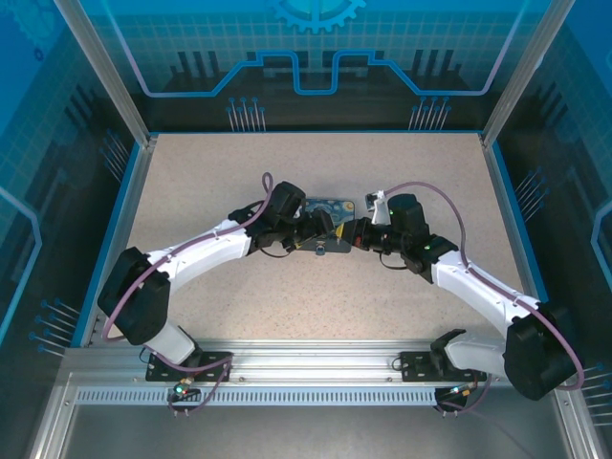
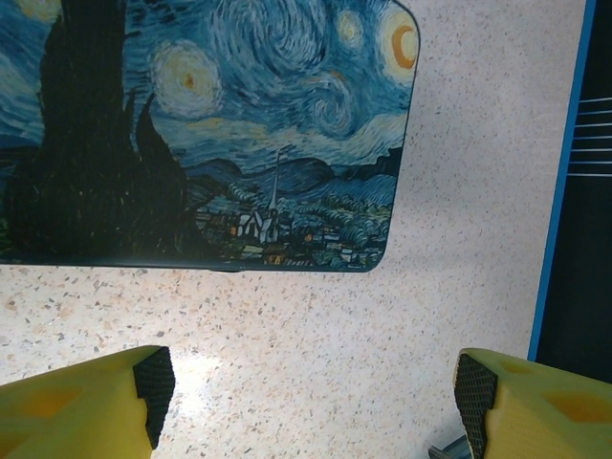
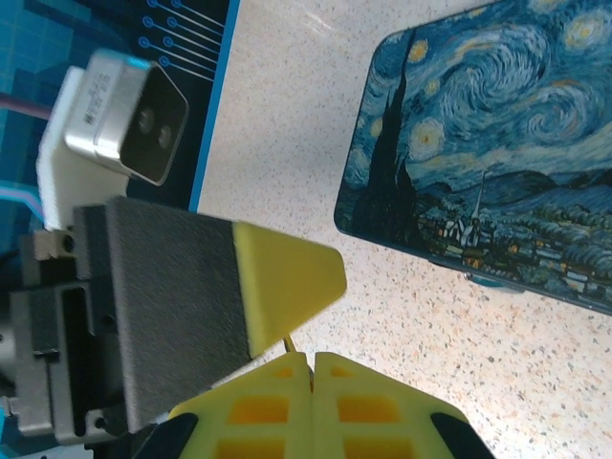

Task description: Unlock a padlock with a key

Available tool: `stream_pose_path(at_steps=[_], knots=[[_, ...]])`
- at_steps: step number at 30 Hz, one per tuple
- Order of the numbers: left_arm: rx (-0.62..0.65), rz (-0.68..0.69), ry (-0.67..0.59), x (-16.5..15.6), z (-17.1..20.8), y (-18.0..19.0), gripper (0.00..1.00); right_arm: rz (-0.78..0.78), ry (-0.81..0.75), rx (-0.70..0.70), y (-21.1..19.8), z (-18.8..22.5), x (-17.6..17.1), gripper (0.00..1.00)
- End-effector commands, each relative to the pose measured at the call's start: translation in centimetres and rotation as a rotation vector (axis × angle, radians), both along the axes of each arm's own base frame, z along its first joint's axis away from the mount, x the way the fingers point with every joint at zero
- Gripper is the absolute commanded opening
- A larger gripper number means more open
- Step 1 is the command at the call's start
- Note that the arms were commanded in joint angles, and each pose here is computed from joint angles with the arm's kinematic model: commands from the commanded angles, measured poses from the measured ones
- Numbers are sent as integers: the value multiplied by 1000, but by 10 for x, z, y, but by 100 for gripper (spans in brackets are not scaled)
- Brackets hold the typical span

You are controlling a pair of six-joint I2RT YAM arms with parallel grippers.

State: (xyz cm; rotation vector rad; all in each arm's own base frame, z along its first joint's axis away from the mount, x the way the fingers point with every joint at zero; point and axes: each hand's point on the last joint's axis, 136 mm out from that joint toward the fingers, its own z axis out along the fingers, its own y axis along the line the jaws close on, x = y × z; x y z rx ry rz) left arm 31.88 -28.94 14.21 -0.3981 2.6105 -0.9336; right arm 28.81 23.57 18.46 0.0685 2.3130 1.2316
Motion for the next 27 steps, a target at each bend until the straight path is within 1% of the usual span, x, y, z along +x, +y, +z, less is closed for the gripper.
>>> stream_pose_path(at_steps=[1,6,12,16,19,23,27], knots=[[-1,10,10,-8,-2,1,79,-31,-28,34,-3,12,7,0],[13,27,-22,-1,4,5,80,-17,-11,49,-2,7,3,0],[12,113,-107,25,29,34,84,-13,20,49,-9,-7,-11,0],[17,121,-162,27,42,46,86,-40,35,67,-19,-11,-15,0],[-36,80,-179,17,35,41,86,-84,58,82,-28,-17,-12,0],[-131,-12,-239,-2,14,33,86,-156,99,180,-36,-19,-1,0],[-150,-63,-283,-18,-10,34,86,-210,113,225,-39,-16,16,0]])
